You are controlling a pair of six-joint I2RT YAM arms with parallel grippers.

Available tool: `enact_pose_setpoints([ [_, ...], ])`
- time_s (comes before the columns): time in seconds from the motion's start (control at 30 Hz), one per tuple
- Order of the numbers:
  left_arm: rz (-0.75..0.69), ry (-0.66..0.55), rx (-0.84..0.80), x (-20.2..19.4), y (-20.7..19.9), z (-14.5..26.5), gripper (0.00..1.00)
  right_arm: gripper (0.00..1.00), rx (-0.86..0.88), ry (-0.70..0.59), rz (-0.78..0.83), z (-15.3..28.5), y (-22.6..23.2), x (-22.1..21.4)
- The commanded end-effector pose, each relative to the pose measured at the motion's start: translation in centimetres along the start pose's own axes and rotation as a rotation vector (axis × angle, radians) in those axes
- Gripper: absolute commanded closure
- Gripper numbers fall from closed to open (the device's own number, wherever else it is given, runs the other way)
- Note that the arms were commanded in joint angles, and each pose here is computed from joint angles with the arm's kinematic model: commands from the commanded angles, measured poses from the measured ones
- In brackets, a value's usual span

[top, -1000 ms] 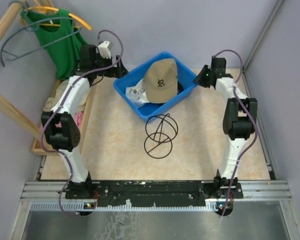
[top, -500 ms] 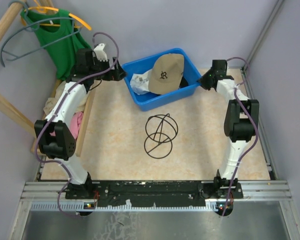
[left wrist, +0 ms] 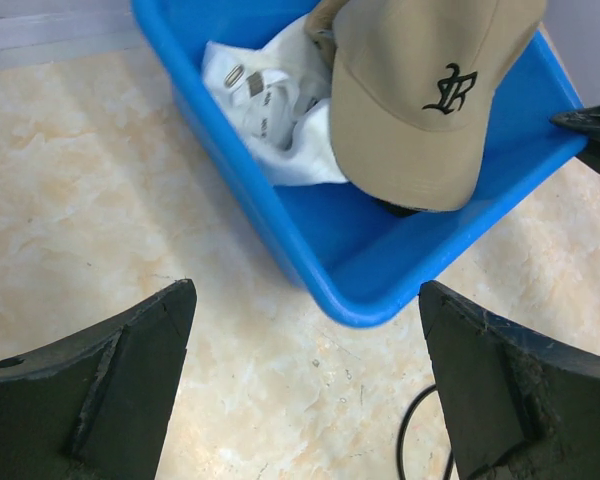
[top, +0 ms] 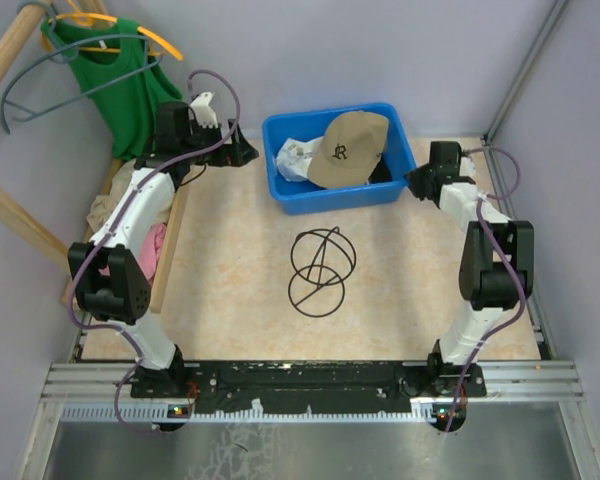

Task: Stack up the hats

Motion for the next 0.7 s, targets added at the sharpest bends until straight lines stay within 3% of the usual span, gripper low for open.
enact_pose_setpoints([
  [0.0, -0.013, -0.044, -0.026, 0.6, -1.2, 1.3, 0.02, 1.0, -0.042, -0.169, -0.172, 3.3, -0.9, 2.4],
  [0.57, -0.026, -0.039, -0.049, 0.1, -2.2, 2.1, 0.01, 1.0, -0.108, -0.332, -0.097, 5.8, -8.4, 12.7],
  [0.67, -0.03, -0.04, -0.053, 0.1, -2.3, 2.3, 0.02, 0.94, -0.11, -0.324, -0.041, 4.5, -9.6, 14.3],
])
Point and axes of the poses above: each gripper's point midway between its finger pads, its own z axis back along the fingers, its own y axis along the line the jaws close on, x = y × z, the point moved 8 cm from there along z, back along the fingers, and after that the axes turned 6 degrees about z, right-handed, at the moved point
